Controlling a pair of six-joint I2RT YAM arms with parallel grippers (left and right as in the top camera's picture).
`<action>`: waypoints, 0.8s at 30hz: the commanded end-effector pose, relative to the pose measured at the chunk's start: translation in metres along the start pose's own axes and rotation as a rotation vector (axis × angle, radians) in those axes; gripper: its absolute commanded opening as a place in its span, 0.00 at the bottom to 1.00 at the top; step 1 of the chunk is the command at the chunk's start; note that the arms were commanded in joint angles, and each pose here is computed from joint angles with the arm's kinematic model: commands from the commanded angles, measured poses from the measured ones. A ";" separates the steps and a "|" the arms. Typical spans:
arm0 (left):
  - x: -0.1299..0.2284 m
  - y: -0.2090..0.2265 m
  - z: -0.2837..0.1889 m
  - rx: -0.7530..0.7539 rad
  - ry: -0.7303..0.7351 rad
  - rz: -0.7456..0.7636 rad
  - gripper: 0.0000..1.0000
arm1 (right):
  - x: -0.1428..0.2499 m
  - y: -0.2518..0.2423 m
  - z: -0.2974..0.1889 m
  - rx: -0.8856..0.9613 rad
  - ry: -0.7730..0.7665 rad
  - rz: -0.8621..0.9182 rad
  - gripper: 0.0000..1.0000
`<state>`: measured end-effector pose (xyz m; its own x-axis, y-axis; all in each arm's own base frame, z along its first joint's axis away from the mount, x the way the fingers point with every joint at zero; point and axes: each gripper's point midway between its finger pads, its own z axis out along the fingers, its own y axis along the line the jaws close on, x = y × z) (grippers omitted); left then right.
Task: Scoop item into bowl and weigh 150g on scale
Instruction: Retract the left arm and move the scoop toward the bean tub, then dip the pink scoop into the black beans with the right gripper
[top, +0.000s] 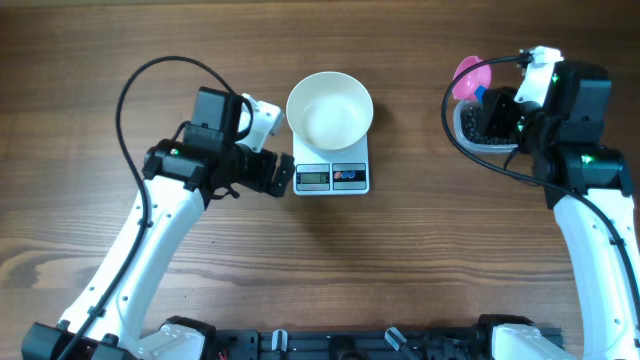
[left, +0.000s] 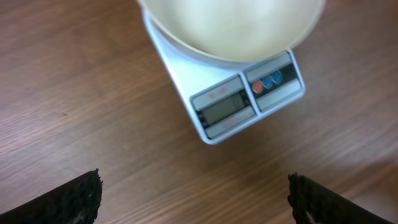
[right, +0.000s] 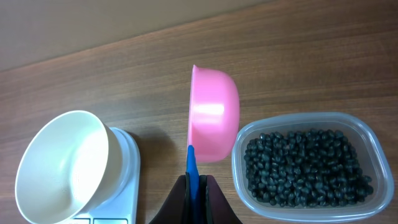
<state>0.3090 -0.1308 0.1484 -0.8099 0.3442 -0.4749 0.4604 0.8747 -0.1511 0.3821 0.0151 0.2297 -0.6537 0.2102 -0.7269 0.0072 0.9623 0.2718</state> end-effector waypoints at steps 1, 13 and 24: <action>0.002 -0.023 -0.025 0.027 -0.050 0.058 1.00 | -0.013 0.007 -0.010 -0.025 -0.039 -0.026 0.04; 0.068 -0.034 -0.035 0.076 -0.504 -0.071 1.00 | -0.013 0.009 -0.010 -0.036 -0.037 -0.026 0.04; 0.053 -0.038 0.015 0.134 -0.334 0.067 1.00 | -0.013 0.009 -0.009 -0.035 -0.035 -0.026 0.04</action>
<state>0.2450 -0.1426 0.0994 -0.6624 0.2367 -0.7108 0.5308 0.8179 -0.2222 0.3823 0.0170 0.2315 -0.6528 0.2097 -0.7280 -0.0023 0.9604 0.2787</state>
